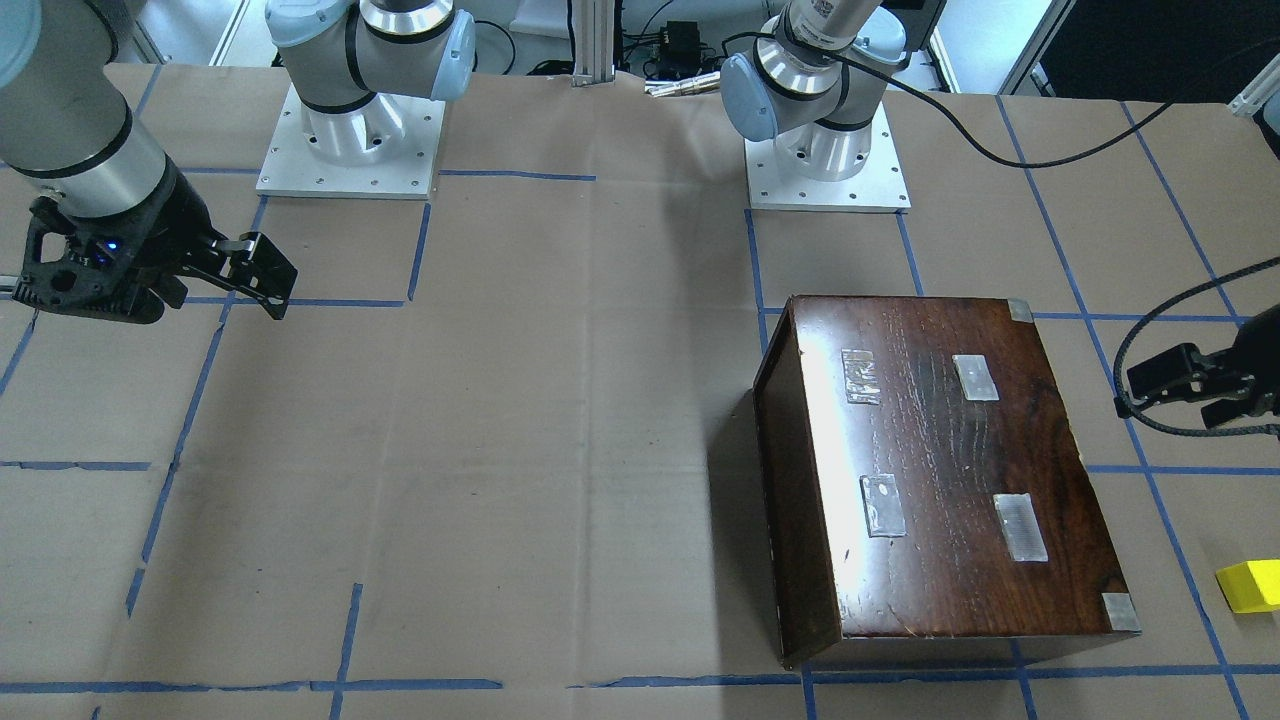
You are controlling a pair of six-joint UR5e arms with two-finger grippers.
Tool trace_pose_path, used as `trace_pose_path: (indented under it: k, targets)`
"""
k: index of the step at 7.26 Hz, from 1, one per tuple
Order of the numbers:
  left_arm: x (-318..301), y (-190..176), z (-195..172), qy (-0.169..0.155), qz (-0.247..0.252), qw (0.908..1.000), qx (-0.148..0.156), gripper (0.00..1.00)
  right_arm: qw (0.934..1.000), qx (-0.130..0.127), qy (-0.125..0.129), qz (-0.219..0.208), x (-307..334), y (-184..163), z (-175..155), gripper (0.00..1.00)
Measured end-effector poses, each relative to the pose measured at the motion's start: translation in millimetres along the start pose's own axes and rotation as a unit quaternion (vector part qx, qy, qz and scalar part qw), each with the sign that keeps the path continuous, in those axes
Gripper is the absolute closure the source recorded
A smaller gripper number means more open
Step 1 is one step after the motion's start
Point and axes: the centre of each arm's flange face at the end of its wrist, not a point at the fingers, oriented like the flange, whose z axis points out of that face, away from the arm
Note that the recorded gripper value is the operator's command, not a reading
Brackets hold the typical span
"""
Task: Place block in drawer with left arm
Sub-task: 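Hook the left gripper around the white drawer handle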
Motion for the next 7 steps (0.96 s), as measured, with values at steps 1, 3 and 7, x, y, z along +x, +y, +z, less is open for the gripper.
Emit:
trace_pose_path:
  k: [1,3,7]
  targets:
    - [-14,-14,15,0.013,0.005,0.9999,-0.003,0.01,1.0000,0.000,0.000,0.000,0,0,0,0.00]
    - [-32,-23,35,0.046,-0.002,0.9990,-0.002,0.01,1.0000,0.000,0.000,0.000,0,0,0,0.00]
    - [-36,-19,70,0.099,-0.016,0.9949,-0.005,0.01,1.0000,0.000,0.000,0.000,0,0,0,0.00]
